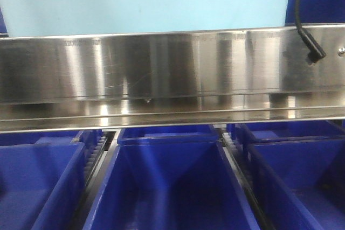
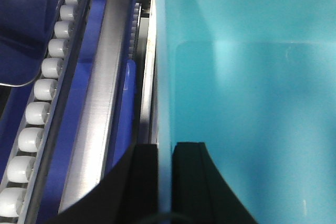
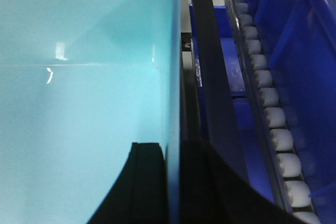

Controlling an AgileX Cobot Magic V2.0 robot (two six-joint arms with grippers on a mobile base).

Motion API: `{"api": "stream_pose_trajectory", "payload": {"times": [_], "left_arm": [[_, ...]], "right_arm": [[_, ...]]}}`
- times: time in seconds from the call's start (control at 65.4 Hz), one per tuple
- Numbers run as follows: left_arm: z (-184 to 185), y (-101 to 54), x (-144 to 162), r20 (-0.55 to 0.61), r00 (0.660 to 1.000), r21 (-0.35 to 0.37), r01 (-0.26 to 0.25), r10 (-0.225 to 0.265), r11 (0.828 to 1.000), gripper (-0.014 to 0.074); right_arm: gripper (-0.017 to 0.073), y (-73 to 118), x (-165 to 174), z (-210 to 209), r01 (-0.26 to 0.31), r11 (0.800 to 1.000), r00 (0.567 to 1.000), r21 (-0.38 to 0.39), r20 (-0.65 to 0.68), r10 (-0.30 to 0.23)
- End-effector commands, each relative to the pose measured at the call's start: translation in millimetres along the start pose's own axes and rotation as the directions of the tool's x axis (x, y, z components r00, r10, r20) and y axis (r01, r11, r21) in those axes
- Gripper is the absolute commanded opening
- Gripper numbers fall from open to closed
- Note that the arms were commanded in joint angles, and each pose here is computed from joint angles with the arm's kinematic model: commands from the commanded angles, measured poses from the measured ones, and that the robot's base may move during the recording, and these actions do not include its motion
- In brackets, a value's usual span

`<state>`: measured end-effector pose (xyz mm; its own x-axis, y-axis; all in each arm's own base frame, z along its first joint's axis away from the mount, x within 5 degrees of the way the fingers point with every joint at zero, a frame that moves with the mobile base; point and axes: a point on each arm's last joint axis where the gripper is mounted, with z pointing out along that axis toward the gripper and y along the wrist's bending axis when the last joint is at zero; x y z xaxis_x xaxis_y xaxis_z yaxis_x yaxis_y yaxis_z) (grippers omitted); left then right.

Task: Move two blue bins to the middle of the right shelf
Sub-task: 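Lower the light-blue bin onto the shelf rollers with both grippers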

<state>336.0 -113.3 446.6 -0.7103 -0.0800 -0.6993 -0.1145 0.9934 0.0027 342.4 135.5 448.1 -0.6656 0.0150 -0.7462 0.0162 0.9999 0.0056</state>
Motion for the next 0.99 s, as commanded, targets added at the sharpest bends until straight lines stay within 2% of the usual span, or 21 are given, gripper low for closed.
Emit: {"api": "stream_pose_trajectory", "payload": {"times": [0.0, 0.474, 0.979], "left_arm": [[-3.5, -11.6, -1.2, 0.022, 1.000, 0.091, -0.004, 0.002, 0.996, -0.0111], [-3.5, -11.6, -1.2, 0.023, 1.000, 0.091, -0.023, 0.021, 0.996, -0.0111], [12.7, -18.8, 1.9, -0.016, 0.999, 0.092, -0.033, 0.035, 0.995, -0.0111]], "right_arm": [[-0.0162, 10.1, -4.5, -4.5, -0.031, 0.996, 0.998, -0.084, 0.047, 0.035], [-0.0162, 9.2, -1.5, -3.0, -0.032, 0.997, 0.999, -0.069, 0.016, 0.033], [-0.0162, 13.8, 4.2, 11.3, -0.029, 0.998, 0.999, -0.057, -0.042, 0.026]]}}
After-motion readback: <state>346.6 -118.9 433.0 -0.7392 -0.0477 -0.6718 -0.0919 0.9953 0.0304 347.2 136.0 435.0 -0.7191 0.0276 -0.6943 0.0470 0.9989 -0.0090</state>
